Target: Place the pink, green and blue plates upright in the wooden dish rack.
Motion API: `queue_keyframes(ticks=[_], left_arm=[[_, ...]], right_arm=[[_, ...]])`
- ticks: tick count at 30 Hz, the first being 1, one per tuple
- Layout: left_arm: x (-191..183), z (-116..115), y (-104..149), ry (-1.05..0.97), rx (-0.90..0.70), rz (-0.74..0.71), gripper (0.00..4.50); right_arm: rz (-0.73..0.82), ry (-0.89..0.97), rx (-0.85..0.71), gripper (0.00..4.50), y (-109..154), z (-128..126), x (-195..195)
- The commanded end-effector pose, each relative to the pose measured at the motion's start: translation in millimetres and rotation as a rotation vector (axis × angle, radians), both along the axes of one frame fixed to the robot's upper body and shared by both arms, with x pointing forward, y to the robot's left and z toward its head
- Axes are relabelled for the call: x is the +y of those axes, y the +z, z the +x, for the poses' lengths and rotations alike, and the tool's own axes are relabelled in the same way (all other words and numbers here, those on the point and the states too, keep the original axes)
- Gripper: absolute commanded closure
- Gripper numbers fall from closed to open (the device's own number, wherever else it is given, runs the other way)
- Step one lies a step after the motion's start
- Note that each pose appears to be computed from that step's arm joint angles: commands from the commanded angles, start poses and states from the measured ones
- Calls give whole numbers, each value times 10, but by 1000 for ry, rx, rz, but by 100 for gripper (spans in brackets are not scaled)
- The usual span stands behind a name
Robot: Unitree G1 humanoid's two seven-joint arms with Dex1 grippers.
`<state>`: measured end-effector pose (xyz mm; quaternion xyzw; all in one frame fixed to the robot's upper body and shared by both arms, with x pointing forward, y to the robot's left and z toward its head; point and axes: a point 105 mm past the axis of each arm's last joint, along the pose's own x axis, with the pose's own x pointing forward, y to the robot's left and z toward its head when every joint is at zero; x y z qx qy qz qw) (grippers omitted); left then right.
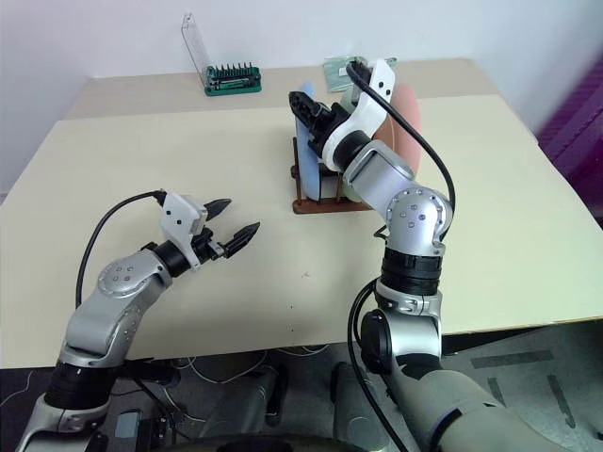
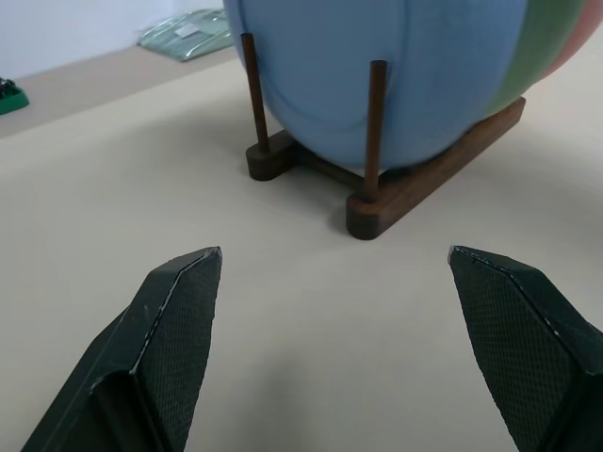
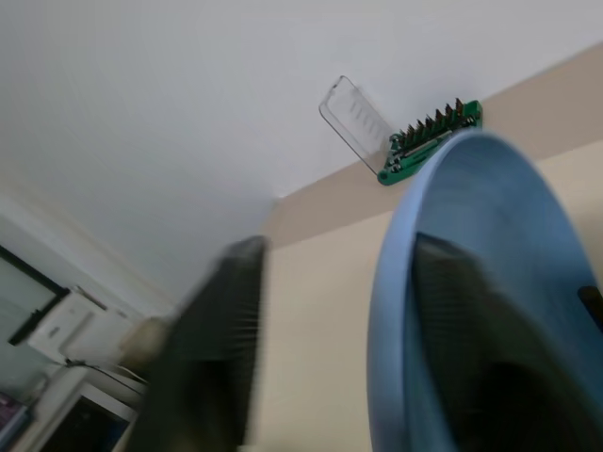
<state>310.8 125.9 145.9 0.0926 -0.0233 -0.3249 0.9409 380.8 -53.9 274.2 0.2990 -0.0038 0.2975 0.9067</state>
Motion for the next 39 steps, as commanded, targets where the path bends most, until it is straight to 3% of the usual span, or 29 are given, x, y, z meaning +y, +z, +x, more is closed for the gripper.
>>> queue_keyframes(ticks=[1, 5, 9, 13, 18, 22, 27, 31, 39], left_arm=[[-86, -78, 84, -40, -36, -2, 52], [-119, -96, 62, -54, -25, 0, 52], [-150, -91, 60, -66, -26, 5, 52], [-98, -63, 40, -48, -27, 25, 52], [37, -54, -52, -13, -4, 60, 52], [231, -42, -159, 37, 29, 81, 52], [390, -31, -241, 88, 47, 102, 52], [478, -105, -314, 115, 55, 127, 52], [558, -170, -402, 174, 61, 149, 52]], right_arm=[[-63, -8, -161, 62, 307, -76, 37], [-218, -27, -324, 62, 414, -122, 30], [-422, -12, -607, 62, 567, -297, 51], [-446, 37, -764, 62, 619, -466, -320], [-599, 98, -665, 62, 256, -538, -1046], [-650, 170, -421, 62, -210, -740, -1570], [-762, 255, -277, 62, -727, -879, -1634], [-866, 176, -186, 62, -1157, -663, -1665], [-894, 192, -175, 62, -1454, -480, -1611]])
